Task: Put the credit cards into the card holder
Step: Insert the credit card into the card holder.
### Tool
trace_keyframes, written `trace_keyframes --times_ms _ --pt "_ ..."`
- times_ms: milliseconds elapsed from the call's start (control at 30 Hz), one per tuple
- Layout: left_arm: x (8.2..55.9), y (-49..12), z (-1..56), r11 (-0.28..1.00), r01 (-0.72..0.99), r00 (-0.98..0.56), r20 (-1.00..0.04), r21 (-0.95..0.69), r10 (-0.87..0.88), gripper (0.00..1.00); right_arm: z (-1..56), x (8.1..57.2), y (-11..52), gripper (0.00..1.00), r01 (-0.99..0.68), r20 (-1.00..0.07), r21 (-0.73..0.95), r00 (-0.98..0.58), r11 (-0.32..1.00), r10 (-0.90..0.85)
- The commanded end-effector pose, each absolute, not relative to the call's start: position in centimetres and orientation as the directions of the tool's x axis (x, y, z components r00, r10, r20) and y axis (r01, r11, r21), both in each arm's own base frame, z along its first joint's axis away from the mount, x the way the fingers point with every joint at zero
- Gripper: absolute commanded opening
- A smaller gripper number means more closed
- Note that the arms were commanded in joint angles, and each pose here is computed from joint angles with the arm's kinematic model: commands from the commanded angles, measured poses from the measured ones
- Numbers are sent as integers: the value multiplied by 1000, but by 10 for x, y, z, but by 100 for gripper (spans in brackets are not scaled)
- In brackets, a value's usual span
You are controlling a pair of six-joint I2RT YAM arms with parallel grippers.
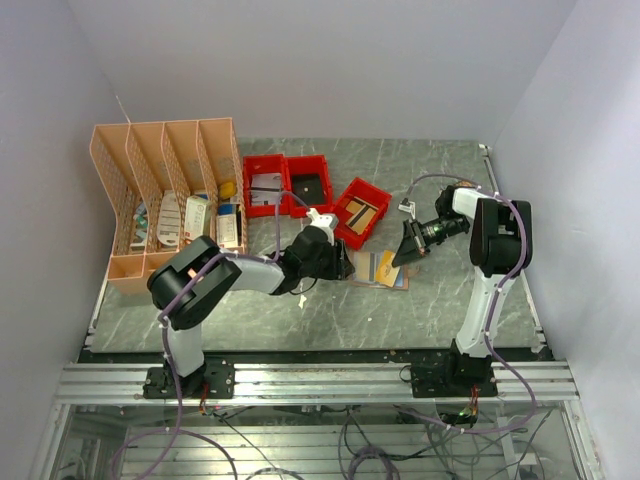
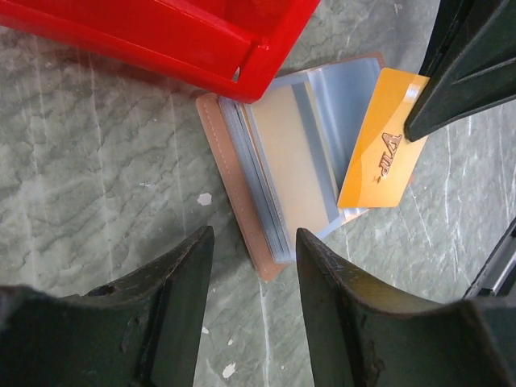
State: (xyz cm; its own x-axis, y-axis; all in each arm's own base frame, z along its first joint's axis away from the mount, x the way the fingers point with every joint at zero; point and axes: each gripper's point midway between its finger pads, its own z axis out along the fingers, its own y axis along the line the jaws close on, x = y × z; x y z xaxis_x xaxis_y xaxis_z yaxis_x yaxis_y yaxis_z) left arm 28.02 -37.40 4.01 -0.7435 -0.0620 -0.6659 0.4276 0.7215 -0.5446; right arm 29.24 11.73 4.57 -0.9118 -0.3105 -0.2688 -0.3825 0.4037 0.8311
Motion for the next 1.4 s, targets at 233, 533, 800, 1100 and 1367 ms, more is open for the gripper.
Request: trace_keyframes --times_ms 233,533,800,1100,1367 --pt "288 -379 33 774 435 -714 -700 -460 -15 54 38 305 109 0 -312 -211 834 -943 455 -259" --pt "288 -379 32 804 437 -697 -717 -404 19 54 33 309 105 0 -277 -174 822 -954 497 -243" --pt "288 -384 42 789 462 -670 -743 -405 11 53 30 312 107 0 -257 -156 831 -959 494 -236" --pt "288 -386 47 787 474 -651 -759 -395 11 54 24 312 111 0 -237 -124 829 -961 507 -247" --pt "291 -385 62 780 483 -620 -784 -398 -16 54 22 308 116 0 -234 -103 832 -956 502 -275"
